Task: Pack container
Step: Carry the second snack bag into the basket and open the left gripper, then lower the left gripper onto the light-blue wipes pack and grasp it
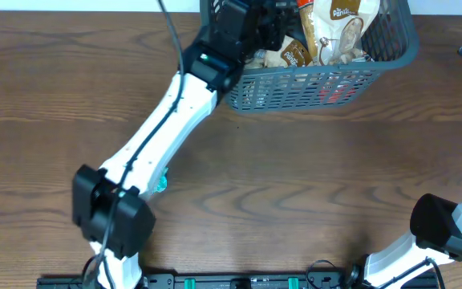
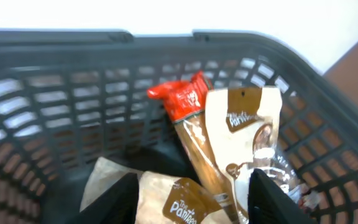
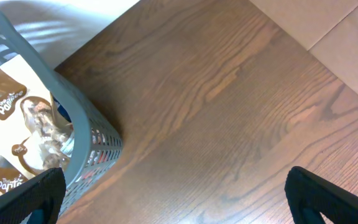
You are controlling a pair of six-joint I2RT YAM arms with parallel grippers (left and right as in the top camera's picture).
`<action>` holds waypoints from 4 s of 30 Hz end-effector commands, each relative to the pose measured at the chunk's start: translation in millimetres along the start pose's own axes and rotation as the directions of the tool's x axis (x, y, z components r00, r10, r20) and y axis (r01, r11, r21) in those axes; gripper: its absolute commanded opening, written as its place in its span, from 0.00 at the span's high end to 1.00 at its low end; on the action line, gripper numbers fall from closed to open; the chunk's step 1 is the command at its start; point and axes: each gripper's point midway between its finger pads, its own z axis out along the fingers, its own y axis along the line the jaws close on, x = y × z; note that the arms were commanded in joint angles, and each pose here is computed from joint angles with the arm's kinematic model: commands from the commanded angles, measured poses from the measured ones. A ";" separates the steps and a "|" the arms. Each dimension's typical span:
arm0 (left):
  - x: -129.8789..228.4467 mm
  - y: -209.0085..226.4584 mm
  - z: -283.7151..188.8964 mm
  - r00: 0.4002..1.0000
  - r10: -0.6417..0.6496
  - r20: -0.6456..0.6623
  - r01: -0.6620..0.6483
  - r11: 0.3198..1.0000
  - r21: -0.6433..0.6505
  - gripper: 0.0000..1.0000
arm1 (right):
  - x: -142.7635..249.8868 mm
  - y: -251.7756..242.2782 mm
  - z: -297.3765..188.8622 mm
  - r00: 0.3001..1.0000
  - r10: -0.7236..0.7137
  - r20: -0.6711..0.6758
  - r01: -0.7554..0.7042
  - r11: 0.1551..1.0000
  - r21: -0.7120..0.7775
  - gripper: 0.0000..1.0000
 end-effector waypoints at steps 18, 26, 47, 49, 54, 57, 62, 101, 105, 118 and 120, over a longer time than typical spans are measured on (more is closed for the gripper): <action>-15.4 96.0 -306.4 0.919 -0.392 0.035 0.366 0.821 -0.439 0.01 | 0.7 -1.8 -0.6 1.000 -0.009 -0.002 0.009 1.000 0.002 0.01; 92.2 141.6 -369.5 0.357 -0.786 0.506 0.763 -0.067 -0.643 0.01 | 0.7 -1.8 -0.6 1.000 -0.009 -0.003 0.009 1.000 0.003 0.01; 276.4 190.5 -275.3 0.218 -0.804 0.554 0.621 -0.323 -0.714 0.01 | 0.7 -1.8 -0.6 1.000 -0.009 -0.003 0.009 1.000 0.003 0.01; 292.2 197.1 -278.0 0.218 -0.795 0.566 0.602 -0.347 -0.719 0.01 | 0.7 -1.8 -0.6 1.000 -0.009 -0.003 0.009 1.000 0.003 0.01; 315.2 208.7 -273.6 0.141 -0.793 0.592 0.598 -0.409 -0.689 0.01 | 0.7 -1.8 -0.6 1.000 -0.009 -0.003 0.009 1.000 0.003 0.01; 317.1 213.7 -267.1 0.079 -0.791 0.607 0.613 -0.442 -0.655 0.01 | 0.8 -1.8 -0.6 1.000 -0.009 -0.003 0.009 1.000 0.002 0.01; 320.3 221.7 -258.8 0.012 -0.777 0.630 0.621 -0.488 -0.613 0.01 | 0.7 -1.8 -0.6 1.000 -0.009 -0.003 0.009 1.000 0.003 0.01; 397.7 232.9 -251.6 0.058 -0.792 0.608 0.421 -0.533 -0.734 0.43 | 0.7 -1.8 -0.6 1.000 -0.009 -0.003 0.009 1.000 0.003 0.01; 408.3 233.0 -255.4 0.062 -0.794 0.604 0.413 -0.531 -0.740 0.52 | 0.8 -1.8 -0.6 1.000 -0.009 -0.003 0.009 1.000 0.002 0.01; 381.1 238.3 -225.3 0.175 -0.921 0.348 0.494 -0.223 -0.840 0.94 | 0.7 -1.8 -0.6 1.000 -0.009 -0.002 0.009 1.000 0.002 0.01; 360.7 239.7 -214.1 0.236 -0.937 0.257 0.519 -0.102 -0.849 0.94 | 0.7 -1.8 -0.6 1.000 -0.009 -0.003 0.009 1.000 0.003 0.01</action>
